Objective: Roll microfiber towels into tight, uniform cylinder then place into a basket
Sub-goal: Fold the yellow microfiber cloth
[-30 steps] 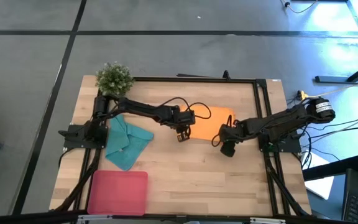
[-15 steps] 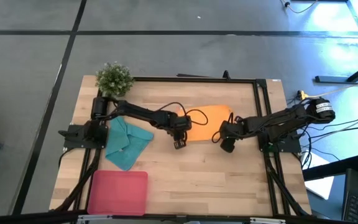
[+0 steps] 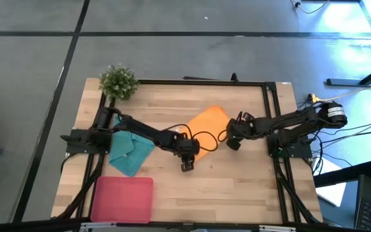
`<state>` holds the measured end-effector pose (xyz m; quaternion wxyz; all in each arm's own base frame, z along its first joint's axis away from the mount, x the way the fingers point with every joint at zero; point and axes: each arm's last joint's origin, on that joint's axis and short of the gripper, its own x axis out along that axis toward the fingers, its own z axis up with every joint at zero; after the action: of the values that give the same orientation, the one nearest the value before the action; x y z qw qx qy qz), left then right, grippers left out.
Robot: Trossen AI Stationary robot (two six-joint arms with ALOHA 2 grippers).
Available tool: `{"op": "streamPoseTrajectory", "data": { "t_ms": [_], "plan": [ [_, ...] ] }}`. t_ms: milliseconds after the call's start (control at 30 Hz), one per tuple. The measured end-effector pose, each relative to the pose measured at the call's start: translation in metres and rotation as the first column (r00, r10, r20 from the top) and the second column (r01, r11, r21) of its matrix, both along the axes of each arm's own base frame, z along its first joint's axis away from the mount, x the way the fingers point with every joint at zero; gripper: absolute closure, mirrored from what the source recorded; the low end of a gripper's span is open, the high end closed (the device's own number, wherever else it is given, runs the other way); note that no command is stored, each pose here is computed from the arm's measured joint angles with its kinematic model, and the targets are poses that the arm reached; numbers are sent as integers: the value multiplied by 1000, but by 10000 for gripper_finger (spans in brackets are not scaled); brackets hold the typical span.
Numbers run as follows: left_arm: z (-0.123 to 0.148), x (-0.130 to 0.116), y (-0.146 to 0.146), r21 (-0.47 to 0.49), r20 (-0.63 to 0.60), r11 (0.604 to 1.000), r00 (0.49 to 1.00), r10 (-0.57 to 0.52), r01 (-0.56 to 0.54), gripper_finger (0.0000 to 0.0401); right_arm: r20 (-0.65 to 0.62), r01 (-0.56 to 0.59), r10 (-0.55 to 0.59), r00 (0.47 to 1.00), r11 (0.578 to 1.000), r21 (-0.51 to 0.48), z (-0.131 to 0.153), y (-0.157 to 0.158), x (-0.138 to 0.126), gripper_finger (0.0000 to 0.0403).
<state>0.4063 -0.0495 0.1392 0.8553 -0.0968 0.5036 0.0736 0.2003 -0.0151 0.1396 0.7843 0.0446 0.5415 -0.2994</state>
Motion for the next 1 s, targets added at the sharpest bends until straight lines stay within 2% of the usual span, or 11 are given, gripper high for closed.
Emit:
{"op": "streamPoseTrajectory", "data": {
  "t_ms": [200,267,367,467,600,700,867,1000],
  "plan": [
    [43,11,4,126,48,991,998,39,-45,316,34,-27,27,999,1000,2,21,2,14,240],
    [48,8,8,182,6,982,999,53,-53,316,55,-48,48,997,999,8,26,6,18,240],
    [51,8,18,212,-5,973,996,92,-89,316,84,-83,81,993,996,25,32,13,20,240],
    [45,3,32,224,-75,966,986,149,-129,316,103,-101,97,990,994,40,33,21,21,240],
    [24,-6,48,241,-149,955,966,212,-173,316,128,-137,128,983,989,62,34,28,23,240],
    [14,-12,56,234,-152,948,954,256,-217,316,153,-142,132,979,988,56,34,29,26,240],
    [0,-22,60,202,-199,950,939,279,-239,316,152,-127,118,981,991,52,30,26,29,240],
    [-7,-27,57,170,-194,948,934,300,-269,316,141,-100,95,985,995,29,16,21,27,240]
  ]
}}
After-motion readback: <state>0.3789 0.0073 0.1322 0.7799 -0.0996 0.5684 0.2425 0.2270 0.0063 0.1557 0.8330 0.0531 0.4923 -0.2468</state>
